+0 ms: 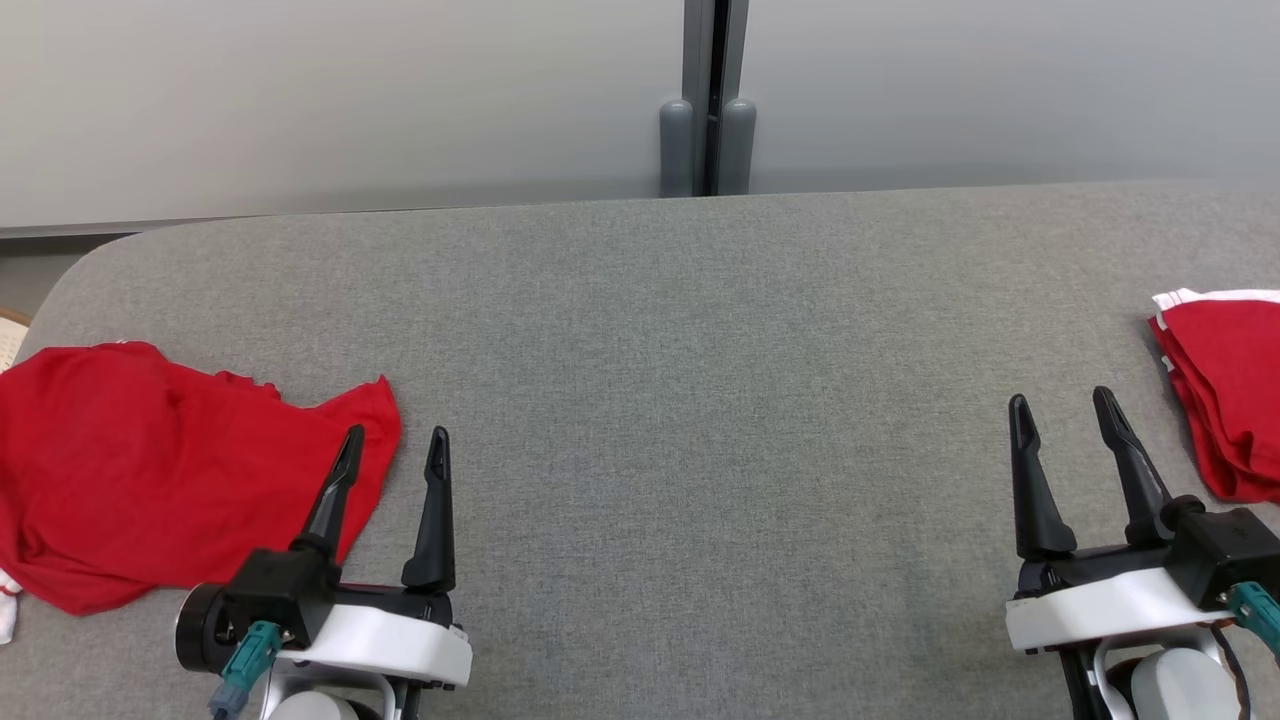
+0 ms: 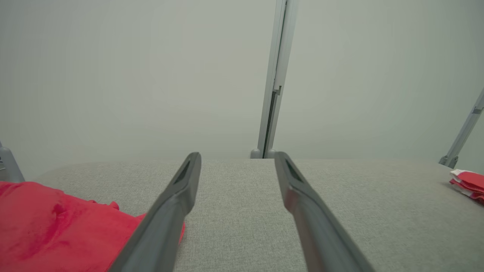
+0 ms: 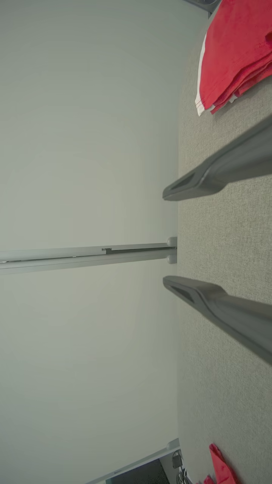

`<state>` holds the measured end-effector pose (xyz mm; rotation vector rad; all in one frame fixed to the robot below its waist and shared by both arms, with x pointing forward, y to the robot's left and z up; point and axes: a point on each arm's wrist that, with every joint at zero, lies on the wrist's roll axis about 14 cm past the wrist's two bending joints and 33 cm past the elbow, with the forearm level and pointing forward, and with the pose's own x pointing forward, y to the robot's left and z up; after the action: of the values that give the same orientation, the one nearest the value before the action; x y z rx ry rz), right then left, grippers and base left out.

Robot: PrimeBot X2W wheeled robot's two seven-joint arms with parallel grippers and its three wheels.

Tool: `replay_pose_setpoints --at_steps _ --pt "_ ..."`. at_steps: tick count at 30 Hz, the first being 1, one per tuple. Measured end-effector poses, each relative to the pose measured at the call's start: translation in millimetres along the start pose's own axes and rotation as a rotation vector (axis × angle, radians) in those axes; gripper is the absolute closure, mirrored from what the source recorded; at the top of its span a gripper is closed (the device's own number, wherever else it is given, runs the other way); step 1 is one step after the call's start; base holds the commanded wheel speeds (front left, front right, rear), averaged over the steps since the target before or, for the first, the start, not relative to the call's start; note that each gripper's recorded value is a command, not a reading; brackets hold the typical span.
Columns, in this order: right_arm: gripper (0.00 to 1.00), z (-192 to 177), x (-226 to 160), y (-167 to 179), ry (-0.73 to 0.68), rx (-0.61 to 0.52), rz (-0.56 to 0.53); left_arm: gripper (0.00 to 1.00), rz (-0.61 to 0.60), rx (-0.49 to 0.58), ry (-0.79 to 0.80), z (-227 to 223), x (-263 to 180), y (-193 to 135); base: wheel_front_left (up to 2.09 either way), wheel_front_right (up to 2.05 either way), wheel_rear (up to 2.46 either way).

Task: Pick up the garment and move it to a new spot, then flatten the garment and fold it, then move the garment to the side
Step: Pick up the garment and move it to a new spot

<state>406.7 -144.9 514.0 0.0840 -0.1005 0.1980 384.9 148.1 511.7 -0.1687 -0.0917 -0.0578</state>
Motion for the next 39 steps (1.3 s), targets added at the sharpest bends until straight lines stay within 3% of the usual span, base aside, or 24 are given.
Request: replay_pose_setpoints --at_steps 10,16,30,39 --pt "0.00 -4 0 -2 0.010 0.003 -0.006 0.00 -0.005 -0.001 0.011 -4 3 -3 0.00 0.00 0.00" --pt "0.00 -11 6 18 0.027 0.025 0.056 0.00 0.033 0.007 0.008 -2 2 9 0.00 0.00 0.00" --pt "0.00 -35 28 116 0.091 0.064 0.359 0.00 0.351 0.046 -0.027 18 -56 103 0.00 0.00 0.00" --pt "0.00 -42 30 168 0.116 0.090 0.505 0.00 0.494 0.059 -0.034 25 -99 138 0.00 0.00 0.00"
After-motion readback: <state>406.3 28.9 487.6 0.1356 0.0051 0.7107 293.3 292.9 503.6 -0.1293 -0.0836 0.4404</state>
